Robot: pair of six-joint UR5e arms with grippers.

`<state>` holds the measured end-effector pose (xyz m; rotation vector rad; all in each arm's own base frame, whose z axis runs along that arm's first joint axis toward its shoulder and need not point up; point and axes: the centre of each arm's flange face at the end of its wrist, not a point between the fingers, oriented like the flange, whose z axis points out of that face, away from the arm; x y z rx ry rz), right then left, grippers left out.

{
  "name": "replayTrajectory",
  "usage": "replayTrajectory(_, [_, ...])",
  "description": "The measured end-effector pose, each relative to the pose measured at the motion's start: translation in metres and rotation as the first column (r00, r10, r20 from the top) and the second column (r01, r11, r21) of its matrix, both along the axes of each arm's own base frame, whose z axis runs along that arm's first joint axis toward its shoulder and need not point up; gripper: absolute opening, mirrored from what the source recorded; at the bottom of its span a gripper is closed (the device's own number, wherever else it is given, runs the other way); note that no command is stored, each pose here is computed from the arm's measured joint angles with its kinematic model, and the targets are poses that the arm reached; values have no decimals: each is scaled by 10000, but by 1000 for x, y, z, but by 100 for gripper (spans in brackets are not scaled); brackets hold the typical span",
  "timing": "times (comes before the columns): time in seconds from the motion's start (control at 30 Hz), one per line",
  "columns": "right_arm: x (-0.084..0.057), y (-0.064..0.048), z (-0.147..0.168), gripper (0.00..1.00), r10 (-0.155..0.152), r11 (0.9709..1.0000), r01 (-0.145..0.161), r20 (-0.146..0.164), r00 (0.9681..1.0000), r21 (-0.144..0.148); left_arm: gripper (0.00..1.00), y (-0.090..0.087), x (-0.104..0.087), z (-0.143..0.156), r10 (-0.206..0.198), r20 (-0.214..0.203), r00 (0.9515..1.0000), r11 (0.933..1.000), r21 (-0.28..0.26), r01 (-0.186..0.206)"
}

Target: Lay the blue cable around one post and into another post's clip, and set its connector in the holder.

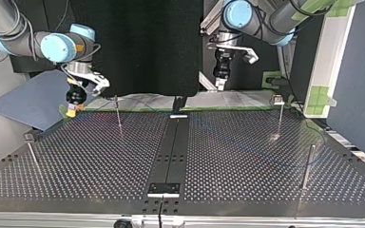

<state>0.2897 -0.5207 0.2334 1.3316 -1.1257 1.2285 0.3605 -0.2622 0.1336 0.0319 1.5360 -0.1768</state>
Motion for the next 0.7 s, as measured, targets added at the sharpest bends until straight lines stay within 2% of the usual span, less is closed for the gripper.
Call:
replayTrajectory(0.07, [9,0,-4,100,-1,9999,2,-36,10000,117,98,1,0,0,33,-19,10000,10000,11,-33])
replayTrajectory(0.4, [58,-2,-22,100,-4,9998,4,-22,10000,217,98,3,-1,-3,99,-238,9997,9999,122,-96])
replayTrajectory(0.53, [75,7,-32,100,49,9989,-54,107,9999,475,98,4,0,-3,102,-254,9996,9999,130,-99])
replayTrajectory(0.7, [98,27,-36,100,307,9975,-329,358,9989,629,98,5,0,-3,122,-265,9996,9998,134,-119])
